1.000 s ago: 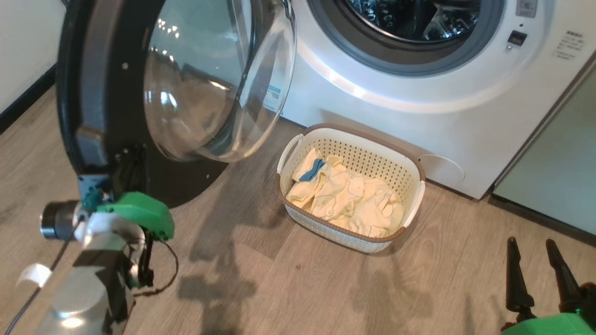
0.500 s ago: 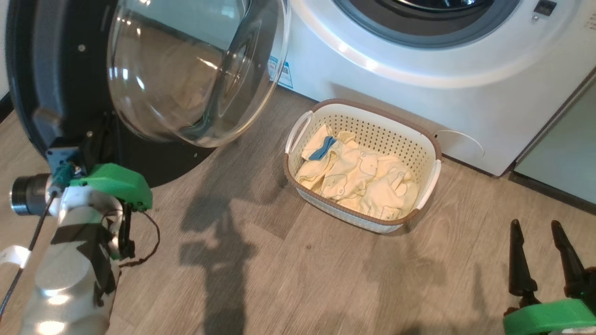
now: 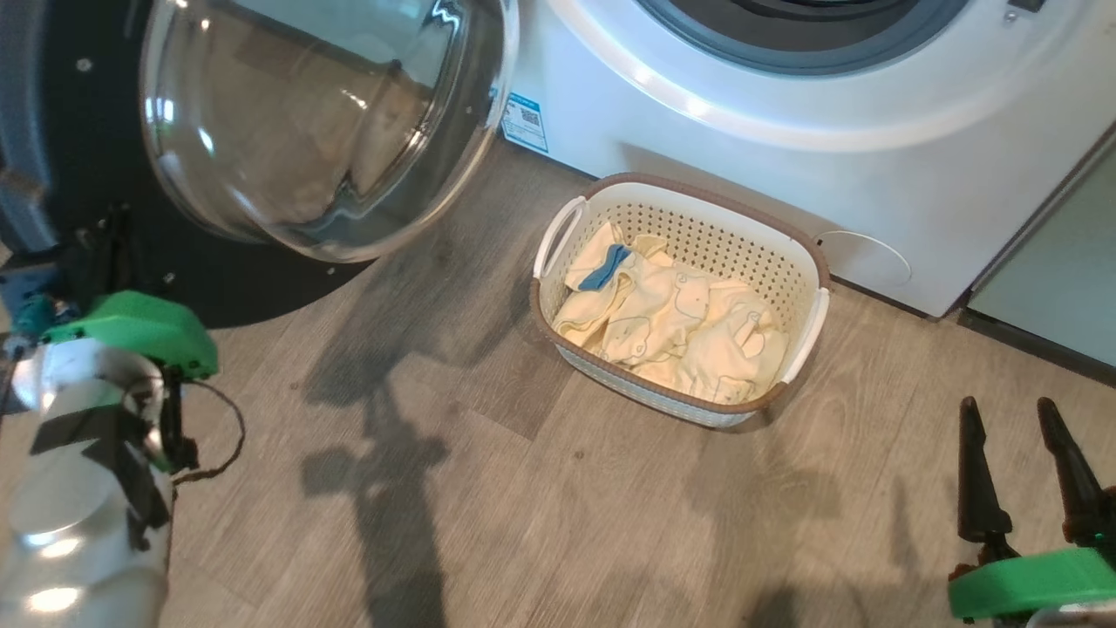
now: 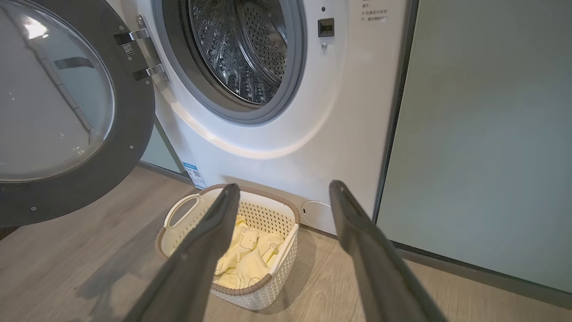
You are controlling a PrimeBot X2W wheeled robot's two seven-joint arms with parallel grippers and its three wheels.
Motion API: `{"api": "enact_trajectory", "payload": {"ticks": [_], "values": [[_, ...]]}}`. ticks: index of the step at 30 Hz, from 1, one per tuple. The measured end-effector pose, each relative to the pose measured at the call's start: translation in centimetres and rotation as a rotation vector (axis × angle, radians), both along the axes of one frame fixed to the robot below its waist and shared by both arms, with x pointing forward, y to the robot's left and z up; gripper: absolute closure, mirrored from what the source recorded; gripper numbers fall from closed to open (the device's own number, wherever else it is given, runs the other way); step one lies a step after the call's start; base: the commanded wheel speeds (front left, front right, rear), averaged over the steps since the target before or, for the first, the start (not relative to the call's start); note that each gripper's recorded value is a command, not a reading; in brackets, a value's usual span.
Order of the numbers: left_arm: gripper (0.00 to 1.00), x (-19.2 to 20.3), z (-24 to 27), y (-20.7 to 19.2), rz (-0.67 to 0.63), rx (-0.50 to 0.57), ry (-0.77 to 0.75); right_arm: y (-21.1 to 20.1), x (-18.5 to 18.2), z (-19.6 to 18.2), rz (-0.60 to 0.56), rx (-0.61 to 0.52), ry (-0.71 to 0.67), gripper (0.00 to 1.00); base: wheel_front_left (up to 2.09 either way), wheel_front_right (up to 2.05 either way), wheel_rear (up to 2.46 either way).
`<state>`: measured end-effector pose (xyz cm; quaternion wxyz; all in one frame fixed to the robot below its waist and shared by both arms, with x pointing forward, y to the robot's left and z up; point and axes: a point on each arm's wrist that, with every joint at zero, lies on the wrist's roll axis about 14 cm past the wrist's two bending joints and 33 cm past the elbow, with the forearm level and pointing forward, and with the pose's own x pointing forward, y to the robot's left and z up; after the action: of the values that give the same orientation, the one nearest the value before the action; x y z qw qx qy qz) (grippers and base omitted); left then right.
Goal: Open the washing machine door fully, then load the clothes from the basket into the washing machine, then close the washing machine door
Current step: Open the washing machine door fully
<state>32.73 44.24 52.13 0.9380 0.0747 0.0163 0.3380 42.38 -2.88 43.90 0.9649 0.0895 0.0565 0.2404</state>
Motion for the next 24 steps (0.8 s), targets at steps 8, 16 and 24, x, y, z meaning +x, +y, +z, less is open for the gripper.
{"api": "enact_trajectory", "payload": {"ticks": [8, 16, 24], "values": [[1.0, -0.4, 0.2, 1.1, 0.019, 0.015, 0.009, -0.6, 0.0, 0.0, -0.014, -0.007, -0.002, 0.0, 0.0, 0.0, 0.0], [1.0, -0.3, 0.4, 1.5, 0.022, 0.013, -0.001, -1.0, 0.0, 0.3, -0.026, -0.008, -0.009, 0.0, 0.0, 0.0, 0.0], [1.0, -0.1, 1.8, 1.1, -0.002, 0.014, -0.062, -1.4, 0.1, 1.1, -0.039, -0.007, -0.031, 0.0, 0.0, 0.0, 0.0]]}}
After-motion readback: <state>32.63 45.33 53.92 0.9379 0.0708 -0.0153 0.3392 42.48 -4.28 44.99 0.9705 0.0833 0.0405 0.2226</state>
